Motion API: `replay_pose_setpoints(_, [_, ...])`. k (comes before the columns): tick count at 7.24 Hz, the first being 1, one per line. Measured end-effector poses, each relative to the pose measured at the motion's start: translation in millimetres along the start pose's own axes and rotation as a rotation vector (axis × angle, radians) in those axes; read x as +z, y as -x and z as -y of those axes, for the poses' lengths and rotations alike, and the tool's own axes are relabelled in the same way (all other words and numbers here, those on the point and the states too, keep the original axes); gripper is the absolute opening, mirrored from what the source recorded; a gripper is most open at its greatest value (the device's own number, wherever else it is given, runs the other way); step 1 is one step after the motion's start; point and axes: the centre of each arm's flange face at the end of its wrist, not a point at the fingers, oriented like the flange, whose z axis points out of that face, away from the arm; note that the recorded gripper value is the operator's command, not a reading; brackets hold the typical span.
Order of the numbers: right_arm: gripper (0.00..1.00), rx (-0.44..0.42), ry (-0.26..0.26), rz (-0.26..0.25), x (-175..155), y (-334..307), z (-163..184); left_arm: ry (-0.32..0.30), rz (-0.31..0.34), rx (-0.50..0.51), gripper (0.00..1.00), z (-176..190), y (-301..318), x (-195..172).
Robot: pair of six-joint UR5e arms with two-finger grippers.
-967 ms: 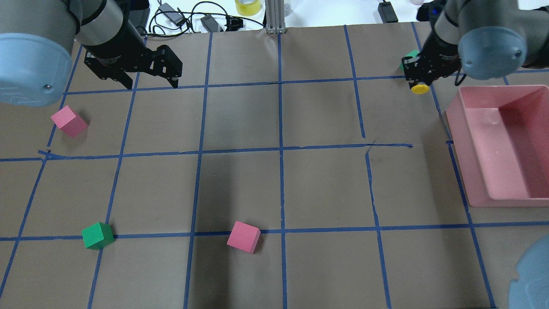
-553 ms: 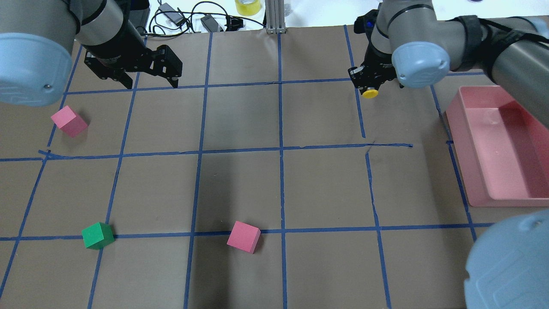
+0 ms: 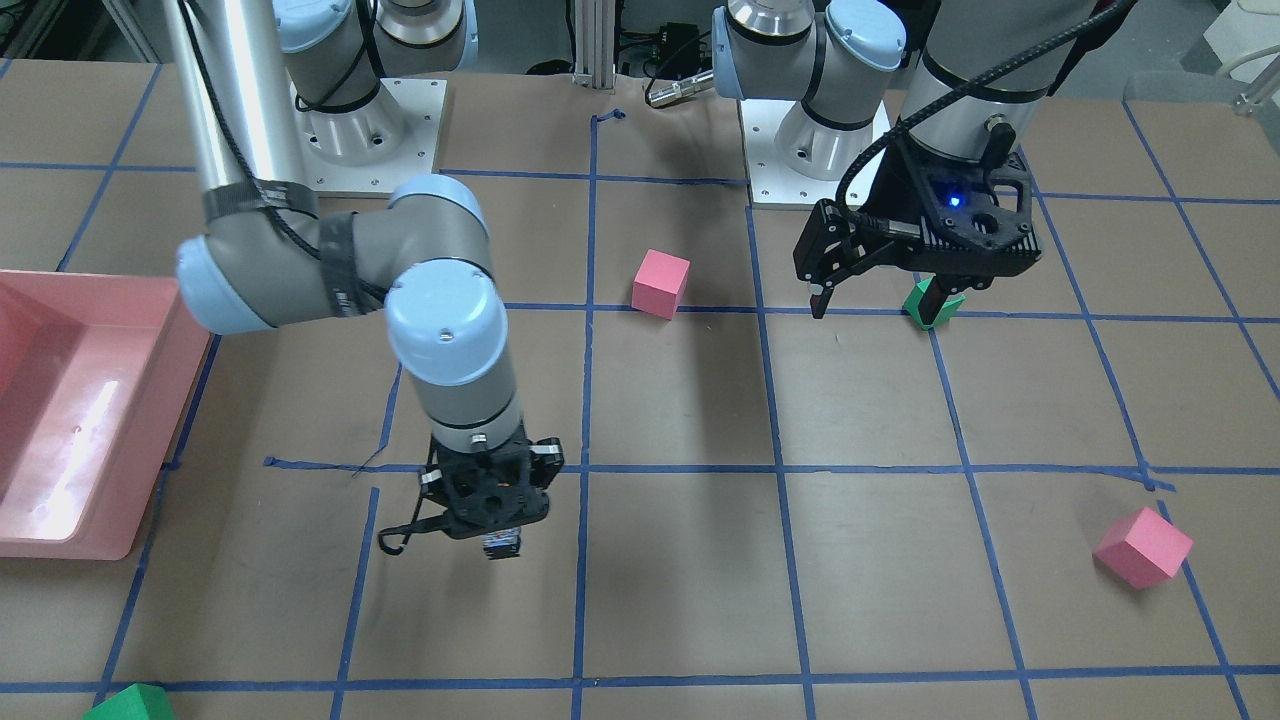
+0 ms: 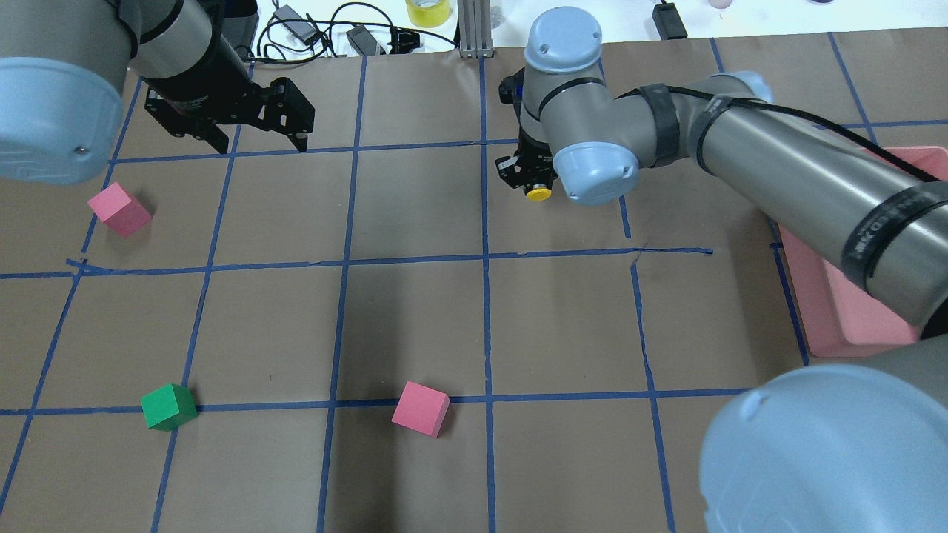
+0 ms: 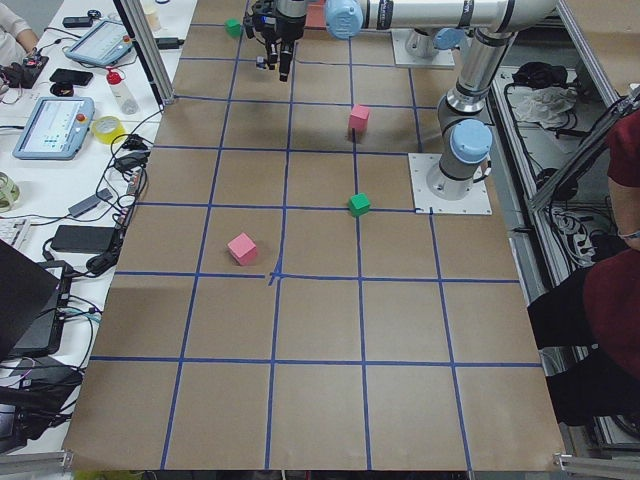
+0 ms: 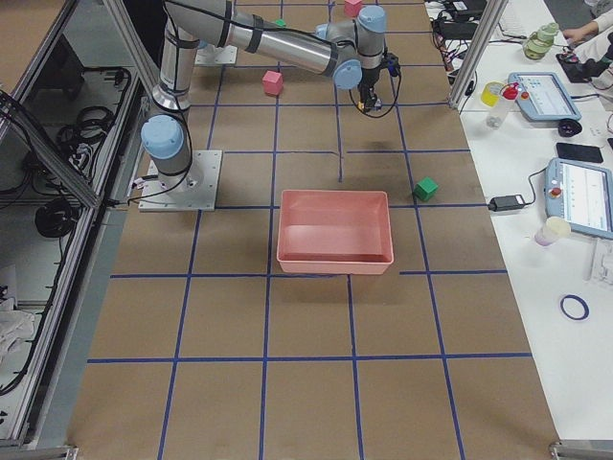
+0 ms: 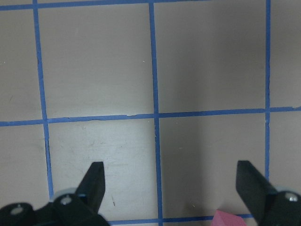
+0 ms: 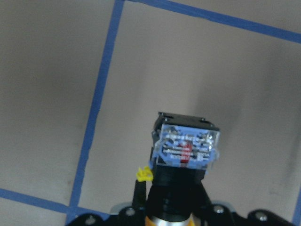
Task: Align button upright
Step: 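Carry the button with the right gripper to the table center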
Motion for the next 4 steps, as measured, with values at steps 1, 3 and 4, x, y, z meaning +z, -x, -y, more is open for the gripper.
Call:
replay_pose_setpoints(1, [0.00,-0.023,-0.008,-0.001,13,26,5,-0.001,0.000,0.001,1.00,0,0,-1])
replay_pose_setpoints(3, [0.00,-0.056,-0.030,0.030,30,61,23,-0.004,0.000,0.003,1.00,-1,0,-2])
replay_pose_setpoints(4, [0.00,-0.062,-0.045,0.060,36,72,28,-0.004,0.000,0.004,1.00,-1,0,-2])
